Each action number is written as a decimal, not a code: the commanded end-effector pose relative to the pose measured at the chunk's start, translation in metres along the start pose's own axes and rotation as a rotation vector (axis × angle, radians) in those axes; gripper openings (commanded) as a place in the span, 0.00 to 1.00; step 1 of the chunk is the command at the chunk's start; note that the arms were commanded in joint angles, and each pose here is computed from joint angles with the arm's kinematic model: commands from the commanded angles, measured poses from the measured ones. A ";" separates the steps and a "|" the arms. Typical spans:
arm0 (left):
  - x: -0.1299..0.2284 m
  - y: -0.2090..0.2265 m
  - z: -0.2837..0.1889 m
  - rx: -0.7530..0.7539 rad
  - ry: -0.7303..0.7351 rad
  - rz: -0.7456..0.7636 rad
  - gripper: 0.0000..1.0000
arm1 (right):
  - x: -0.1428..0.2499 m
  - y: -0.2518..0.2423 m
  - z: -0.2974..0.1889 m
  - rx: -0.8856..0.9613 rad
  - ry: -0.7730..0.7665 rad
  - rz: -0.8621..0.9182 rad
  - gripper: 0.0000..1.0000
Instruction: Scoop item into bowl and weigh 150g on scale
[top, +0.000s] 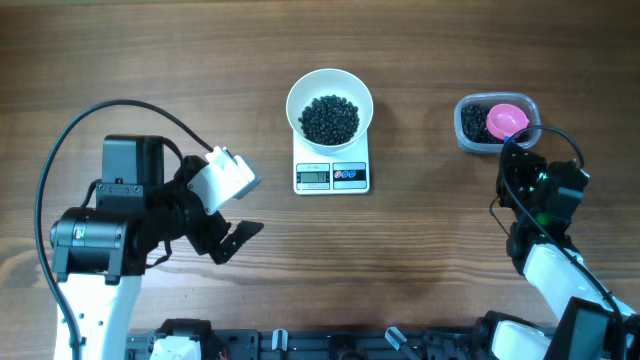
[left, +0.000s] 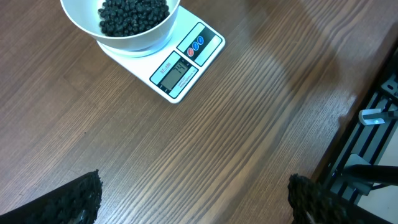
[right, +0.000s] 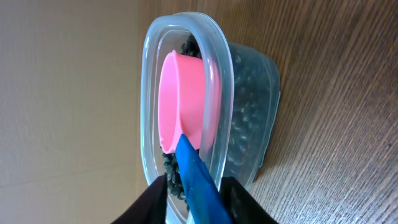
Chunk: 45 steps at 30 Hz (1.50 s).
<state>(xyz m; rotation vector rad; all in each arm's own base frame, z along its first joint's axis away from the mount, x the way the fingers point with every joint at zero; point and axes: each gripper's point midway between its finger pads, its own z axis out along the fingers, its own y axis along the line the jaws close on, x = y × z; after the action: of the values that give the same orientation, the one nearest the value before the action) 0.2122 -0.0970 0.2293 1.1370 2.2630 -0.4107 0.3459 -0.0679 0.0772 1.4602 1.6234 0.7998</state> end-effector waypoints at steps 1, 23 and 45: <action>-0.006 0.001 -0.004 -0.011 -0.016 0.037 1.00 | 0.003 -0.004 0.002 0.011 0.010 0.005 0.20; -0.006 0.001 -0.004 -0.011 -0.015 0.037 1.00 | 0.010 0.025 -0.022 -0.077 0.054 -0.083 0.05; -0.006 0.001 -0.004 -0.011 -0.015 0.037 1.00 | -0.037 0.149 -0.101 -0.077 -0.054 -0.594 0.05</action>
<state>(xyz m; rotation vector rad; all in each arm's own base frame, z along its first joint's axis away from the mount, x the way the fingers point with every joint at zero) 0.2122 -0.0970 0.2293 1.1371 2.2633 -0.4109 0.3261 -0.0735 0.2066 1.0951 1.7704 0.6263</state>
